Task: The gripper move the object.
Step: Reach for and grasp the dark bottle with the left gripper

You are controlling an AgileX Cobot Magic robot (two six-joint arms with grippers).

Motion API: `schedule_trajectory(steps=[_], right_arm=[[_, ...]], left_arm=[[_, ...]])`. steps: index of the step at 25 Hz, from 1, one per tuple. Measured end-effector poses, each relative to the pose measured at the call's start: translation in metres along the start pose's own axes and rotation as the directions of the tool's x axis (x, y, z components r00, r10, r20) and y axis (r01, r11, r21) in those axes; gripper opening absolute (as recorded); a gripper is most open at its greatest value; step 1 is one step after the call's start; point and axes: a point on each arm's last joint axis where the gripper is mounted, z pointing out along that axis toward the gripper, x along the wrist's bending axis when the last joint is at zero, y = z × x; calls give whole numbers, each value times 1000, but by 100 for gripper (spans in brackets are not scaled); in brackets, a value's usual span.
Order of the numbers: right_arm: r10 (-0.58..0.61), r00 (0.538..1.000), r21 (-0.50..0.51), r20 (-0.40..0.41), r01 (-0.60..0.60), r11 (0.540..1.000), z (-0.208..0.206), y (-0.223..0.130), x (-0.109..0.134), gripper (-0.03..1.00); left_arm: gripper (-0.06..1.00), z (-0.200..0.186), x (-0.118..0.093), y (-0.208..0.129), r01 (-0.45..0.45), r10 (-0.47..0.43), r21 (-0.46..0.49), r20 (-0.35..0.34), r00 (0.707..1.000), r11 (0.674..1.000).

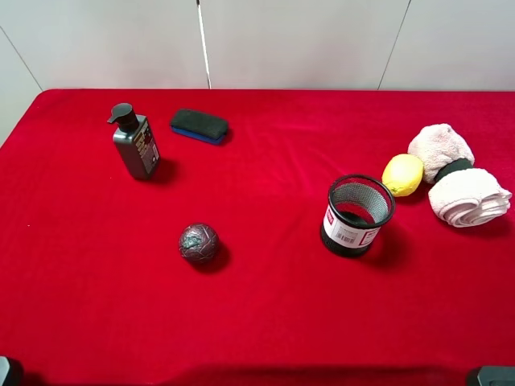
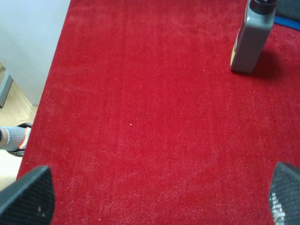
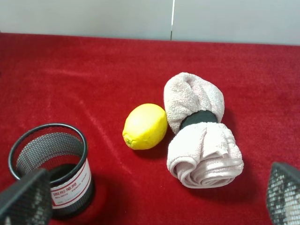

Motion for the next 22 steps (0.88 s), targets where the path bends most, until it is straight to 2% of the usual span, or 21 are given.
schedule_trajectory(steps=[22], right_arm=[[0,1000,0,0,0,1000,0,0,0,69]], left_arm=[[90,0,0,0,-1,1,0,-1,1000,1000]])
